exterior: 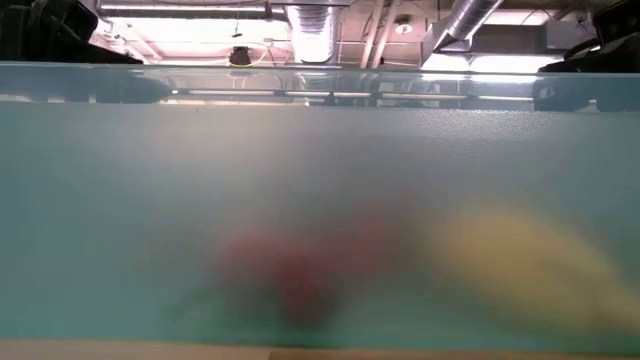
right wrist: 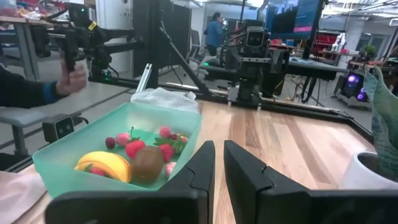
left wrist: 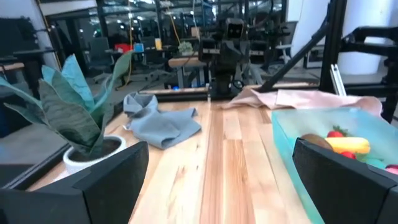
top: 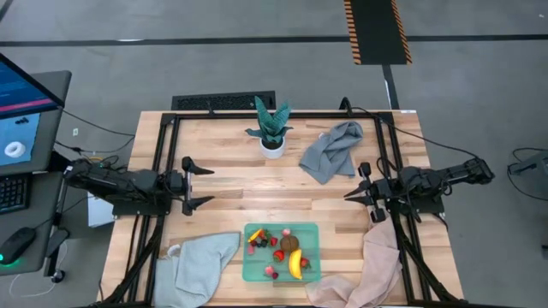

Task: Pick and placing Produce into tupperware
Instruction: Return to Home Position

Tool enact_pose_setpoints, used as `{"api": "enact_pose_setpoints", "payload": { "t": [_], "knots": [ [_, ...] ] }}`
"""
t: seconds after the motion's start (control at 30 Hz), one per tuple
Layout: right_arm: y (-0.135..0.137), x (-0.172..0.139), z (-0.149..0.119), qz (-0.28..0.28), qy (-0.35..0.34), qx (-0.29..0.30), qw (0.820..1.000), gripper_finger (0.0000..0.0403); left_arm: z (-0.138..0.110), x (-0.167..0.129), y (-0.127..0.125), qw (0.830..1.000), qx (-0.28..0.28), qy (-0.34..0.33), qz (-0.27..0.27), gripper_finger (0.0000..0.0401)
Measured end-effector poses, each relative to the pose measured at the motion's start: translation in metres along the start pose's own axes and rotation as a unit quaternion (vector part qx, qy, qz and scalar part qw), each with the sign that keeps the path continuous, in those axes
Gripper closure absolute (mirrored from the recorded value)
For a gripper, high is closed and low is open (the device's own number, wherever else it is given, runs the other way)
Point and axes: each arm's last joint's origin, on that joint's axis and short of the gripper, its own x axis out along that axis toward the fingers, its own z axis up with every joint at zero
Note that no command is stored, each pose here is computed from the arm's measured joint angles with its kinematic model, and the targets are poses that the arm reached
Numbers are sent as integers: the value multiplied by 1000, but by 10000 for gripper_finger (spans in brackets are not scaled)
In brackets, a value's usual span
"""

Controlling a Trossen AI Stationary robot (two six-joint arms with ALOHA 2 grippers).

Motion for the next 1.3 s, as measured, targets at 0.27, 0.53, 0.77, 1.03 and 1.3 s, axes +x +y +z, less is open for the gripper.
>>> {"api": "enact_pose_setpoints", "payload": {
  "t": [0.27,0.53,0.77,1.03,1.3],
  "knots": [
    [0,0,0,0,0,0,1000,344,-2,1,-1,1000,-4,12,-1,14],
    [0,0,0,0,0,0,1000,344,-2,2,-1,1000,-3,12,-1,14],
    [0,0,0,0,0,0,1000,344,-3,2,-1,1000,-5,12,-1,14],
    [0,0,0,0,1,0,1000,344,-3,2,-1,1000,-8,12,-1,14],
    [0,0,0,0,1,0,1000,344,-3,2,-1,1000,-11,12,-1,14]
  ]
}}
